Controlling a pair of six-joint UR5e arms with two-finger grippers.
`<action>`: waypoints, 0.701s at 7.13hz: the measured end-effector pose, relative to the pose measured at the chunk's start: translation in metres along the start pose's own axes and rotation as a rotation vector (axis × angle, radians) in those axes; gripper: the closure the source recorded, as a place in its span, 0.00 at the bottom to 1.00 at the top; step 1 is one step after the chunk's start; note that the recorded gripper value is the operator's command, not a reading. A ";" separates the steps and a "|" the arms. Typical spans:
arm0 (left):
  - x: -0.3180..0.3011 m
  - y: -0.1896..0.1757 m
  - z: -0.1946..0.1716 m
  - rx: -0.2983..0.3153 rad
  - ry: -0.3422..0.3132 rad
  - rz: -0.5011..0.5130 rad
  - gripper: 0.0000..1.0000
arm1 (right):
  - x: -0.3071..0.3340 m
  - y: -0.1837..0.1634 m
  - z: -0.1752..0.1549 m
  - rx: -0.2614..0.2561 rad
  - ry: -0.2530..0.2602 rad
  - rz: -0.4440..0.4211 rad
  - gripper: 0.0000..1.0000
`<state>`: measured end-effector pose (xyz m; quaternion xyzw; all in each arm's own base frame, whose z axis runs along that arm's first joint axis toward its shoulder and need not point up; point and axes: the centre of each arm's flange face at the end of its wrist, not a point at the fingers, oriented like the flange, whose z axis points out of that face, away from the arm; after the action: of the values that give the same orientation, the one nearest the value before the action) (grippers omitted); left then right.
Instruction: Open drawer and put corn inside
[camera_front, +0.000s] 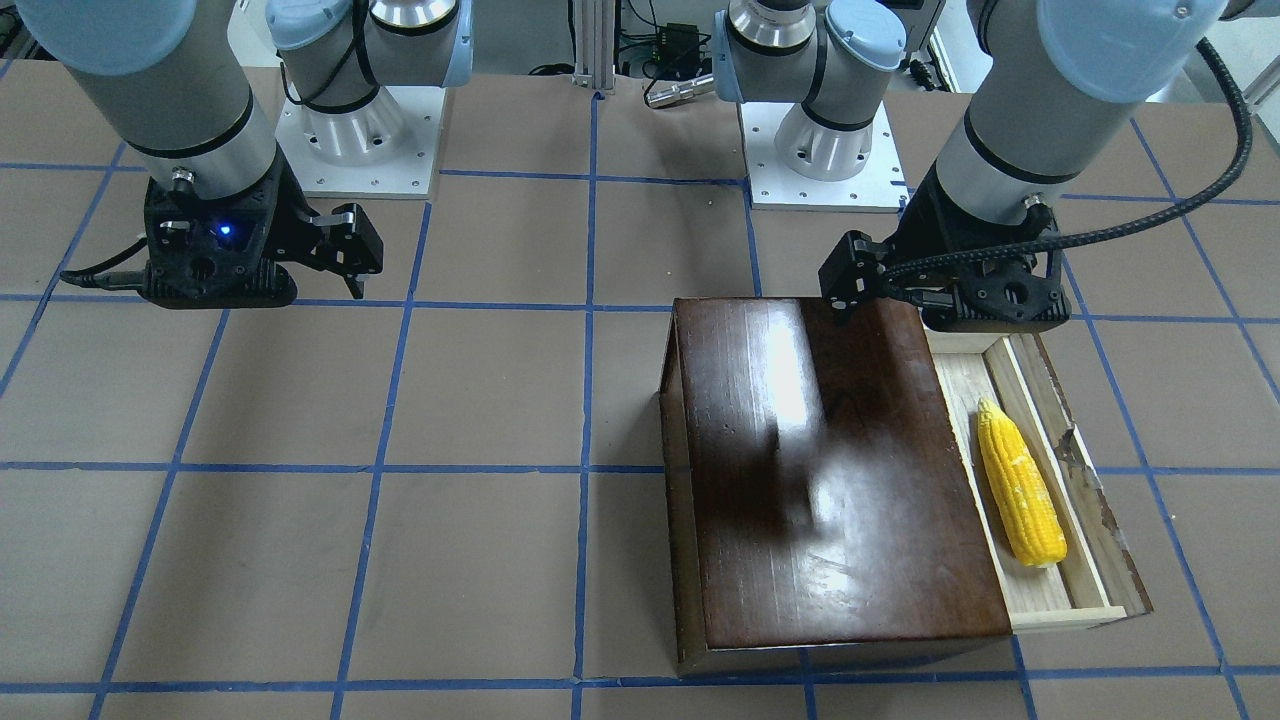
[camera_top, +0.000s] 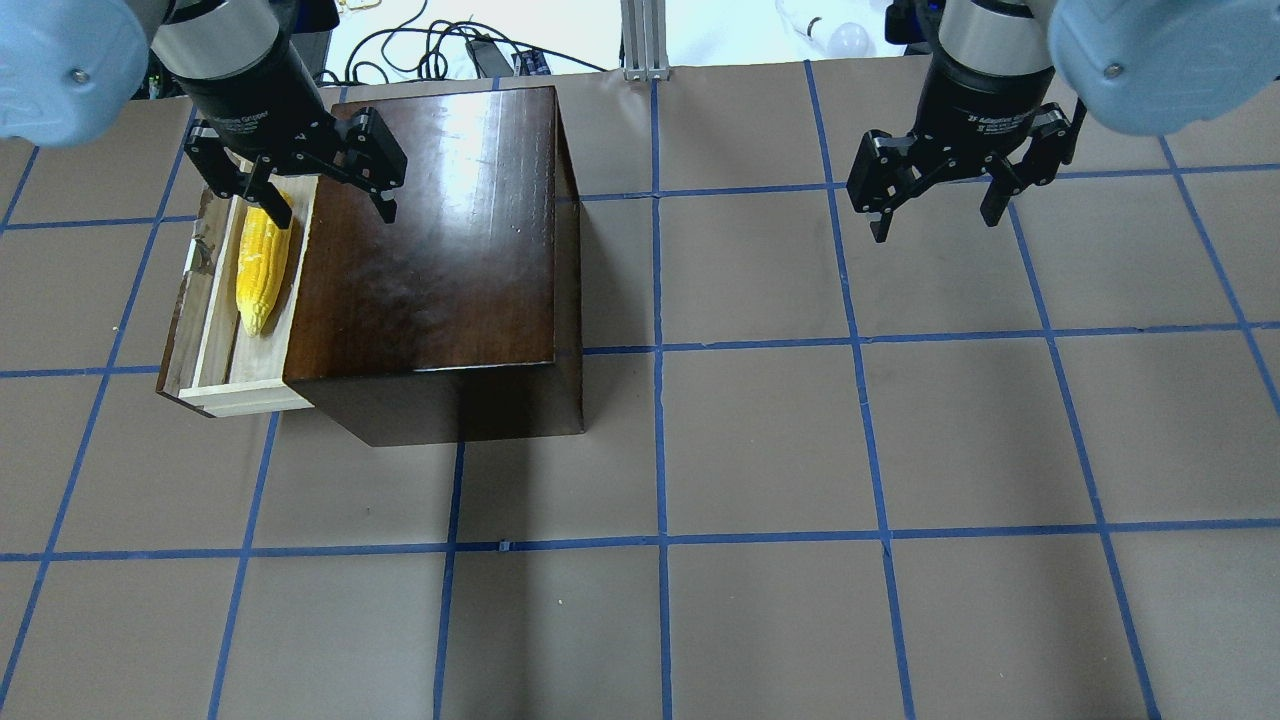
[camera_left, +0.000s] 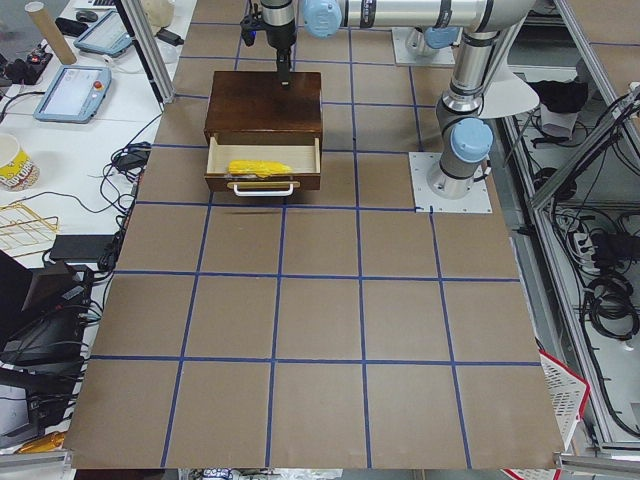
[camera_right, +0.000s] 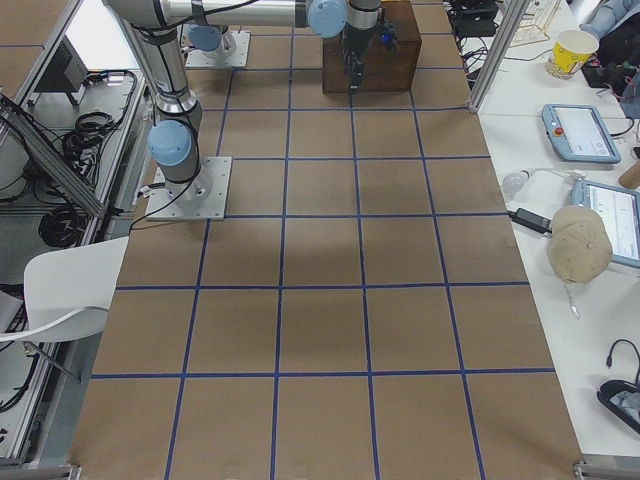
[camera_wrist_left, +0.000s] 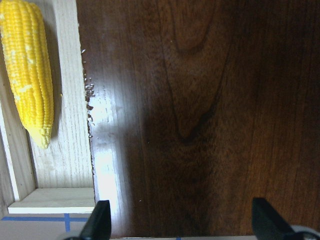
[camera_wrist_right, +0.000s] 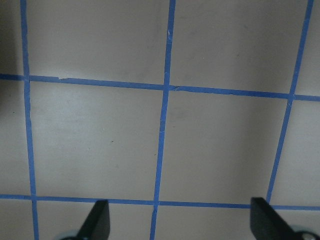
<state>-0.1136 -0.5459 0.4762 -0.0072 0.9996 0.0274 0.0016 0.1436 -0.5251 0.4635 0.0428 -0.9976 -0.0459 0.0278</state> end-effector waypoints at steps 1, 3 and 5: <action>-0.002 0.000 -0.001 0.002 -0.001 0.001 0.00 | 0.000 0.000 0.000 0.000 0.000 0.000 0.00; -0.005 0.002 -0.003 -0.001 -0.002 0.001 0.00 | 0.000 0.000 0.000 0.000 0.000 0.000 0.00; -0.005 0.003 -0.003 -0.004 -0.001 0.002 0.00 | 0.000 0.000 0.000 0.000 0.000 -0.001 0.00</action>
<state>-0.1090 -0.5429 0.4790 -0.0061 0.9995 0.0296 0.0021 0.1440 -0.5250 0.4634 0.0432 -0.9976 -0.0460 0.0278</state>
